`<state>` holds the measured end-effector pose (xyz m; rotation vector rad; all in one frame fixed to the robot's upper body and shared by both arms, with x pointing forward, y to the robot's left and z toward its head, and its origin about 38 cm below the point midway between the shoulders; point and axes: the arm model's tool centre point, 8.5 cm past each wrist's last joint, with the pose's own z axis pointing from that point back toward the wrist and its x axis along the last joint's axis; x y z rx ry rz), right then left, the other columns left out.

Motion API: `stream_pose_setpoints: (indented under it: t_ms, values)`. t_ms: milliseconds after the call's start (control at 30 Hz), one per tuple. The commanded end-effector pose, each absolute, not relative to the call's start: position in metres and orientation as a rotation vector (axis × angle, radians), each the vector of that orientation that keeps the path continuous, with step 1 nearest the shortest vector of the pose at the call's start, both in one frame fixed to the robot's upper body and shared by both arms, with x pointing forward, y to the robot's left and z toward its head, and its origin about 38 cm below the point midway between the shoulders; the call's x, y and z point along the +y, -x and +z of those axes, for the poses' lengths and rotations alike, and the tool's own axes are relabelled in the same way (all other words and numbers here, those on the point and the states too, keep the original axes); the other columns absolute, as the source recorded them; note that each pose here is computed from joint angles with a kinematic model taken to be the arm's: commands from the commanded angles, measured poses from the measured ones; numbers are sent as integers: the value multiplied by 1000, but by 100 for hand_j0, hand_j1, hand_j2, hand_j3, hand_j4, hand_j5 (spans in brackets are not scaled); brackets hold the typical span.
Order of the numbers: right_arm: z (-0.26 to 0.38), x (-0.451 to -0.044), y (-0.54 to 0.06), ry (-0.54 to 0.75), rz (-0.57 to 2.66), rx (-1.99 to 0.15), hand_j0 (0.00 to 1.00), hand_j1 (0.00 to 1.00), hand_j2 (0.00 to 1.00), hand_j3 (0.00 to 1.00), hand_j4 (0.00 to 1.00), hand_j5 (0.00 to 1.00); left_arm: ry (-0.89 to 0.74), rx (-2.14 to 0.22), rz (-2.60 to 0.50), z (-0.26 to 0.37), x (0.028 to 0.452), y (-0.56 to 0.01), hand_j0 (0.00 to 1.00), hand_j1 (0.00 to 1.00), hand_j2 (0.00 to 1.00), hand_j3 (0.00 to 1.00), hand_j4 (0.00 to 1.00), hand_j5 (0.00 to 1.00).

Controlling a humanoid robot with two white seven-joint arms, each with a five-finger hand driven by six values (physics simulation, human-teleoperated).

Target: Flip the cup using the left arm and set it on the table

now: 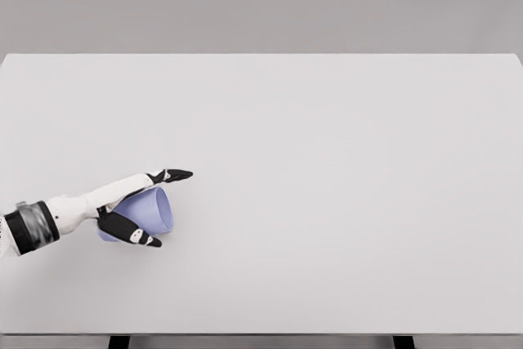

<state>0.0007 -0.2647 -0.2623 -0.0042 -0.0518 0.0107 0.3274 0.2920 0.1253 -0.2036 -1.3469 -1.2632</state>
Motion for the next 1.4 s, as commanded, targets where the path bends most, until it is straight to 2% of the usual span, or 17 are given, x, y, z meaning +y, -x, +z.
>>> stream_pose_setpoints:
  t_ms: [0, 300, 400, 467, 500, 567, 667, 867, 1100, 1367]
  values:
    - [-262, -265, -1, 5, 11, -51, 100, 100, 100, 100, 100, 100, 174, -1322, -1277, 117, 288, -326, 100, 100, 100, 100, 100, 100]
    - [-262, -265, -1, 5, 11, -51, 100, 100, 100, 100, 100, 100, 125, -1299, -1321, 114, 289, -327, 100, 100, 100, 100, 100, 100]
    - [-262, -265, -1, 3, 11, -51, 100, 100, 100, 100, 100, 100, 120, -1300, -1328, 113, 288, -327, 92, 92, 92, 92, 92, 92]
    - [-262, -265, -1, 3, 11, -51, 100, 100, 100, 100, 100, 100, 98, -1293, -1353, 112, 288, -326, 92, 92, 92, 92, 92, 92]
    - [-262, -265, -1, 3, 11, -51, 100, 100, 100, 100, 100, 100, 100, -1287, -1351, 110, 289, -326, 89, 89, 89, 89, 89, 89]
    - [-262, -265, -1, 3, 11, -51, 100, 100, 100, 100, 100, 100, 106, -1280, -1354, 107, 288, -324, 74, 74, 74, 74, 74, 74]
    - [-262, -265, -1, 5, 11, -51, 100, 100, 100, 100, 100, 100, 111, -1273, -1352, 105, 289, -322, 59, 59, 59, 59, 59, 59]
    - [-262, -265, -1, 5, 11, -53, 100, 100, 100, 100, 100, 100, 122, -1264, -1343, 104, 290, -320, 47, 47, 47, 47, 47, 47]
    - [-262, -265, -1, 5, 11, -51, 100, 100, 100, 100, 100, 100, 180, -1284, -1284, 113, 297, -322, 48, 48, 48, 48, 48, 48]
    - [-262, -265, -1, 3, 11, -53, 100, 100, 100, 100, 100, 100, 234, -1406, -1198, 150, 329, -336, 52, 52, 52, 52, 52, 52]
